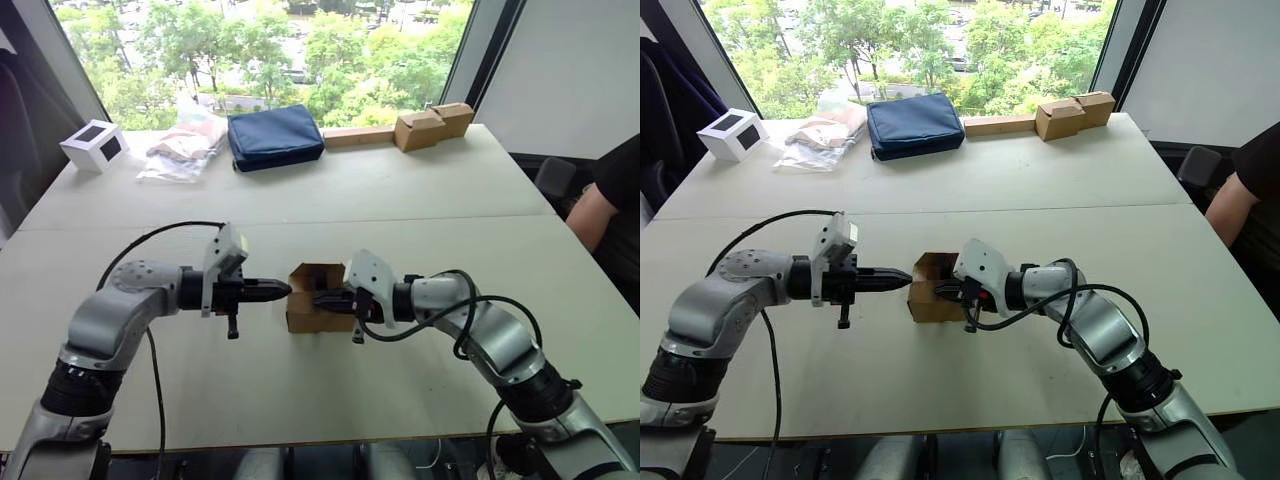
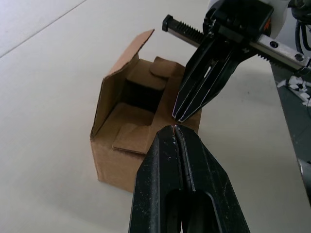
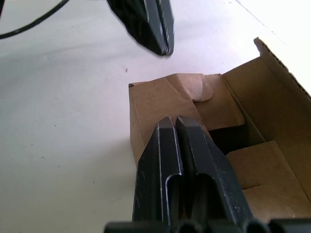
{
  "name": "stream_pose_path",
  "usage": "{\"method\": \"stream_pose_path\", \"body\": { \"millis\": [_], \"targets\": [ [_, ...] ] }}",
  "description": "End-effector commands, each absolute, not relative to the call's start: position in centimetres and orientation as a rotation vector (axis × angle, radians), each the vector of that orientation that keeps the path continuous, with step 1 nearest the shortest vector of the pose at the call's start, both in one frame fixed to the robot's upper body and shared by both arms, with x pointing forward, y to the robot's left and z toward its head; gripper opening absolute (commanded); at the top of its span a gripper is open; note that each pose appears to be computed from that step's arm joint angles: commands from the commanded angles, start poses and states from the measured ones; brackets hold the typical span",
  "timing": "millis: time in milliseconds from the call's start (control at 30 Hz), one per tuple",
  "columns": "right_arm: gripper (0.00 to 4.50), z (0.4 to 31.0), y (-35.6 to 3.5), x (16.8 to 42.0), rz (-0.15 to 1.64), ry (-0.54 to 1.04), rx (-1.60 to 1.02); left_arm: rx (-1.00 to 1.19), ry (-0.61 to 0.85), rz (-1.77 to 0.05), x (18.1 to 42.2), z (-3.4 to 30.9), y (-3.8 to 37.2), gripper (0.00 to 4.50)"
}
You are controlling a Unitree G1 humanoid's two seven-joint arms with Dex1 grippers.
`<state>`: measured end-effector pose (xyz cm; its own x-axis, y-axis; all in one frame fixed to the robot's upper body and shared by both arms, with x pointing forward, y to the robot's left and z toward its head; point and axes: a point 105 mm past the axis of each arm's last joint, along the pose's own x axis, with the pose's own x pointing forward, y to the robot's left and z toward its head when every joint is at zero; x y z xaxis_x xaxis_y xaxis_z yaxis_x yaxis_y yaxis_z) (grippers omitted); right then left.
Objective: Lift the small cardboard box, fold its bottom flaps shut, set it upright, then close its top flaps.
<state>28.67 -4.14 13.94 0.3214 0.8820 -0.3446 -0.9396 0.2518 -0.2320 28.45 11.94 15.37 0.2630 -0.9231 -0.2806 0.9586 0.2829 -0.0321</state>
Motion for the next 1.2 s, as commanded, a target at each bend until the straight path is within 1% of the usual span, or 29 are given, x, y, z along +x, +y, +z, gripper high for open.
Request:
{"method": "stream_pose_path", "body": {
  "millis": [33,167,300,367,467,500,533,567,633,700,767,933,1067,1200],
  "targets": [
    [0.07,15.2,-4.0,28.7,1.246,0.097,-0.44,0.179,0.254,-1.299,28.0,15.1,11.2,0.0],
    [0.07,15.5,-4.1,28.8,1.24,0.093,-0.442,0.17,0.269,-1.309,27.7,14.4,11.0,0.0],
    [0.07,16.1,-4.0,29.0,1.235,0.072,-0.44,0.213,0.314,-1.307,27.5,13.1,11.4,0.0],
    [0.07,17.6,-3.7,29.0,1.241,0.031,-0.383,0.223,0.314,-1.304,27.5,12.8,11.5,0.0],
    [0.07,22.8,-3.3,29.5,1.233,-0.127,-0.221,0.202,0.288,-1.297,27.9,13.3,11.2,0.0],
    [0.07,23.7,-3.3,29.8,1.219,-0.158,-0.202,0.198,0.285,-1.297,27.9,13.4,11.2,0.0],
    [0.07,24.0,-3.5,30.7,1.173,-0.173,-0.208,0.201,0.287,-1.299,27.8,13.3,11.1,0.0],
    [0.07,23.8,-3.8,31.6,1.127,-0.17,-0.236,0.211,0.292,-1.304,27.8,13.1,11.0,0.0],
    [0.07,22.2,-4.3,33.6,1.027,-0.123,-0.356,0.216,0.294,-1.308,27.7,13.1,10.9,0.0],
    [0.07,20.8,-4.5,34.6,0.992,-0.08,-0.436,0.212,0.289,-1.308,27.7,13.2,10.8,0.0],
    [0.07,20.2,-4.5,34.8,0.993,-0.067,-0.469,0.212,0.285,-1.308,27.7,13.4,10.8,0.0],
    [0.07,18.2,-4.8,33.6,1.062,-0.012,-0.536,0.201,0.271,-1.299,27.8,13.8,10.9,0.0],
    [0.07,18.2,-4.6,31.8,1.135,-0.001,-0.492,0.199,0.272,-1.295,27.8,13.9,11.0,0.0],
    [0.07,17.6,-4.4,30.9,1.164,0.026,-0.488,0.198,0.27,-1.296,27.8,14.0,10.9,0.0]
  ]
}}
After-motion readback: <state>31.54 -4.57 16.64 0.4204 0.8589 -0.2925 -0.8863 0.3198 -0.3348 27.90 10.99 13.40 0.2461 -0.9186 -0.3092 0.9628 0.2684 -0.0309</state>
